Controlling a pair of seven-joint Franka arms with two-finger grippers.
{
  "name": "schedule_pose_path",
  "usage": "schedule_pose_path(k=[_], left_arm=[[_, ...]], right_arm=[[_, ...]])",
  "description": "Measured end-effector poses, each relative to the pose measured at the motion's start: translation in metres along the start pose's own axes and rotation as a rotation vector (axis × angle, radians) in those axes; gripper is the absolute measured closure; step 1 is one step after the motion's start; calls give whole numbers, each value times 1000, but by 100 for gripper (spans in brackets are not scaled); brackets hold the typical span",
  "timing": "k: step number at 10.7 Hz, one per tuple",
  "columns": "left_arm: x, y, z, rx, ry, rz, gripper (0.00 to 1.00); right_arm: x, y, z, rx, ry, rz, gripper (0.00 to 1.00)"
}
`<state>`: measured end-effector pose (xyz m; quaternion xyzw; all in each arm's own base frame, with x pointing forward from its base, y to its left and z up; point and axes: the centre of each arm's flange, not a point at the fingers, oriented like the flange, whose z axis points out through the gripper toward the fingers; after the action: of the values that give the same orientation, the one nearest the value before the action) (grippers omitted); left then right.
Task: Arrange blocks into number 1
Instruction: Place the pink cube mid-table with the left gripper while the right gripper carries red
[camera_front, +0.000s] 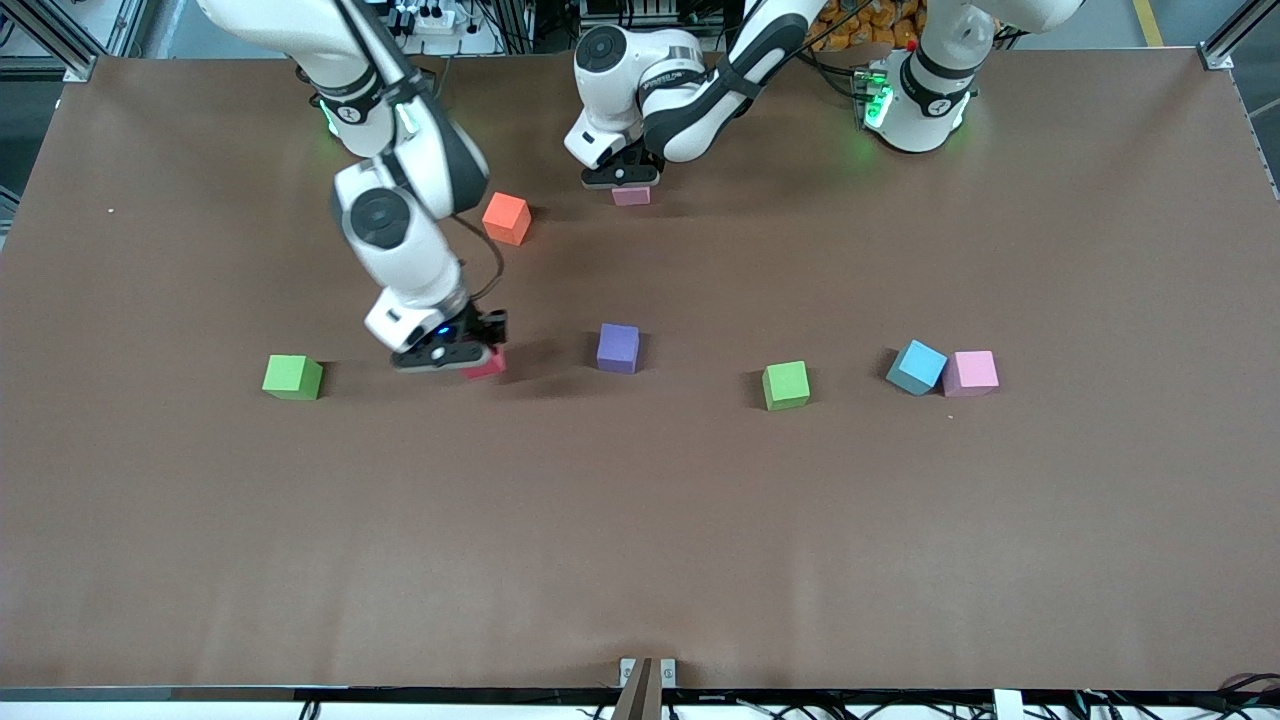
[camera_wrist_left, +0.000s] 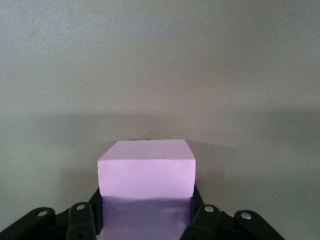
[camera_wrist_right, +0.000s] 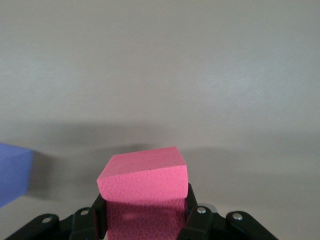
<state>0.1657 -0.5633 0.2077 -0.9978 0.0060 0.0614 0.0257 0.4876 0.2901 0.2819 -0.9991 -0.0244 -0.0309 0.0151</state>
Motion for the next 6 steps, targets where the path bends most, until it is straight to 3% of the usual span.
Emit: schedule_pose_path(k=[1, 4, 6], left_arm=[[0, -1, 0, -3, 1, 1, 37], [2, -9, 6, 12, -6, -4, 1], [7, -10, -14, -16, 11, -12, 0]], right_arm=[[-8, -13, 0, -2, -7, 8, 41], [-10, -14, 1, -9, -17, 25, 41], [-10, -14, 0, -9, -17, 32, 41]])
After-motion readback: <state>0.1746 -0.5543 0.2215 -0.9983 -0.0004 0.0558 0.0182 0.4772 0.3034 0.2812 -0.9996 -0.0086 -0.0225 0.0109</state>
